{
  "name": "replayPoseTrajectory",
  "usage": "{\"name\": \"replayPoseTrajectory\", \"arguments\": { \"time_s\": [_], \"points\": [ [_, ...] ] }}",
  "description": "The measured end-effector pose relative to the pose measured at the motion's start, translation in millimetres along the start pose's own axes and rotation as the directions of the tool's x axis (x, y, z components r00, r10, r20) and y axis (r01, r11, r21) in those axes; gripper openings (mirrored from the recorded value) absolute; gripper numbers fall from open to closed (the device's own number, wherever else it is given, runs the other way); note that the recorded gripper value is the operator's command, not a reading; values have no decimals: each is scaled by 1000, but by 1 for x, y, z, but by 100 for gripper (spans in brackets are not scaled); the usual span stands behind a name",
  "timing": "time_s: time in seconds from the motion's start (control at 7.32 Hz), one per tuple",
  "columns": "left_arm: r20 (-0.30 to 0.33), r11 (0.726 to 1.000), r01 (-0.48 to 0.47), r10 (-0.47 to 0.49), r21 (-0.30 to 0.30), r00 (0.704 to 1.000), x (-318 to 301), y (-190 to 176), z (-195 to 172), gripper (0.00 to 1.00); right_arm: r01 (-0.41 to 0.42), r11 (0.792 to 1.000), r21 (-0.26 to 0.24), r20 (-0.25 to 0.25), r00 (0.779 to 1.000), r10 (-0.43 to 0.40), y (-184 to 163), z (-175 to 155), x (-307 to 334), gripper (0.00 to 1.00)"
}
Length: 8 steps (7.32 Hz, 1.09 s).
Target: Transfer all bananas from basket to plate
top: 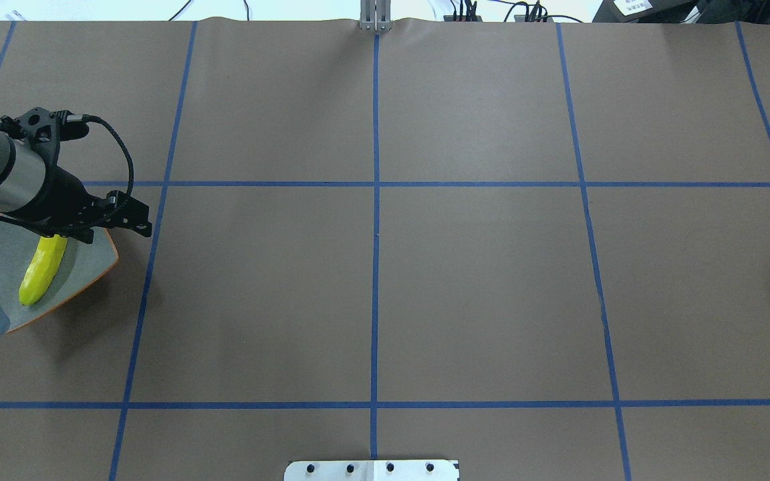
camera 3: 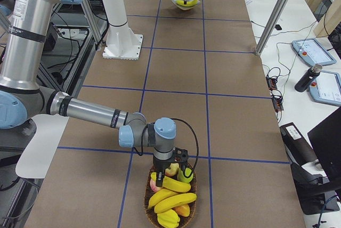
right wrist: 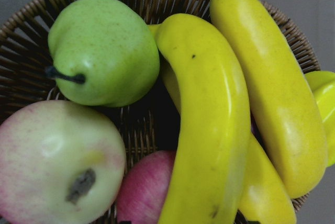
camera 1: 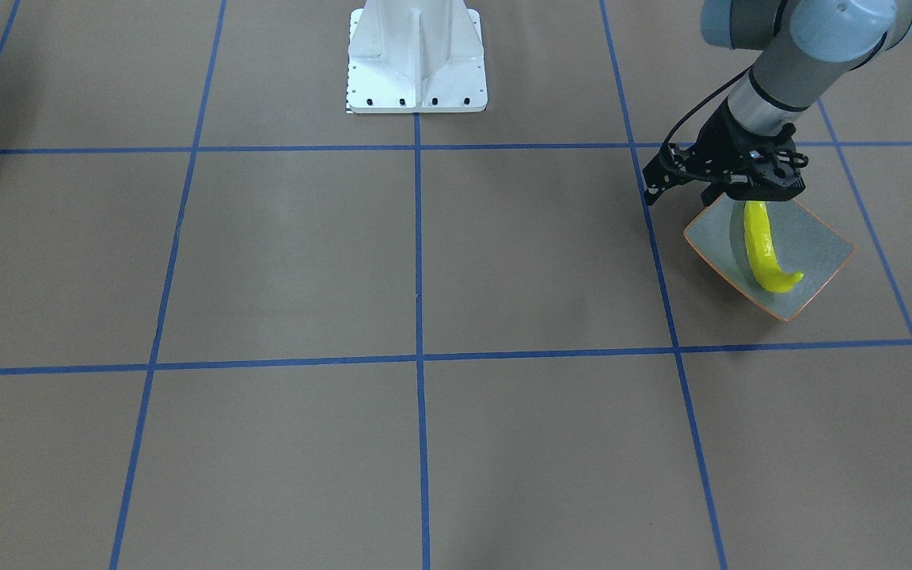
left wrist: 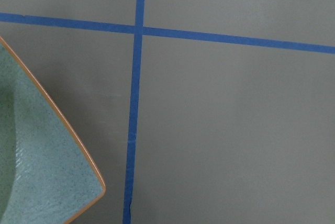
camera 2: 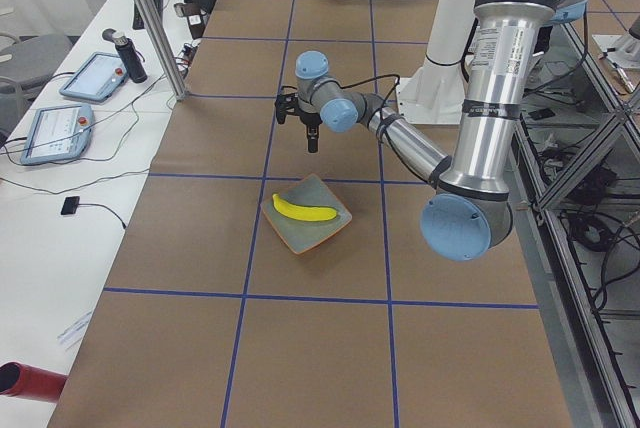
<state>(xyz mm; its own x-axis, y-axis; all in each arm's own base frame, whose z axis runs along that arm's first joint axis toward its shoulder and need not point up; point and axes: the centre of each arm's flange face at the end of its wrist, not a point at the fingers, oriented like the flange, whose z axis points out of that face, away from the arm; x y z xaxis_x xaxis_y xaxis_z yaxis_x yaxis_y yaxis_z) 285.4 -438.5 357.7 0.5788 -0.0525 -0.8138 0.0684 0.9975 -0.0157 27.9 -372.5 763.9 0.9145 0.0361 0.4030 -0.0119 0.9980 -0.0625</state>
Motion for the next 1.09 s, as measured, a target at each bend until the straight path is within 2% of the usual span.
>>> {"name": "replayPoseTrajectory", "arguments": {
  "time_s": [0.41, 1.09],
  "points": [
    [-9, 1000, -6, 6, 3, 1000, 1, 0, -1, 100, 50, 999, 19, 33, 998, -51, -8, -12, -3, 0],
    [-16, 1000, -11, 11, 4, 1000, 3, 1, -1, 100, 36, 995, 94, 34, 999, -40, -15, -60, 41, 0]
  ]
}}
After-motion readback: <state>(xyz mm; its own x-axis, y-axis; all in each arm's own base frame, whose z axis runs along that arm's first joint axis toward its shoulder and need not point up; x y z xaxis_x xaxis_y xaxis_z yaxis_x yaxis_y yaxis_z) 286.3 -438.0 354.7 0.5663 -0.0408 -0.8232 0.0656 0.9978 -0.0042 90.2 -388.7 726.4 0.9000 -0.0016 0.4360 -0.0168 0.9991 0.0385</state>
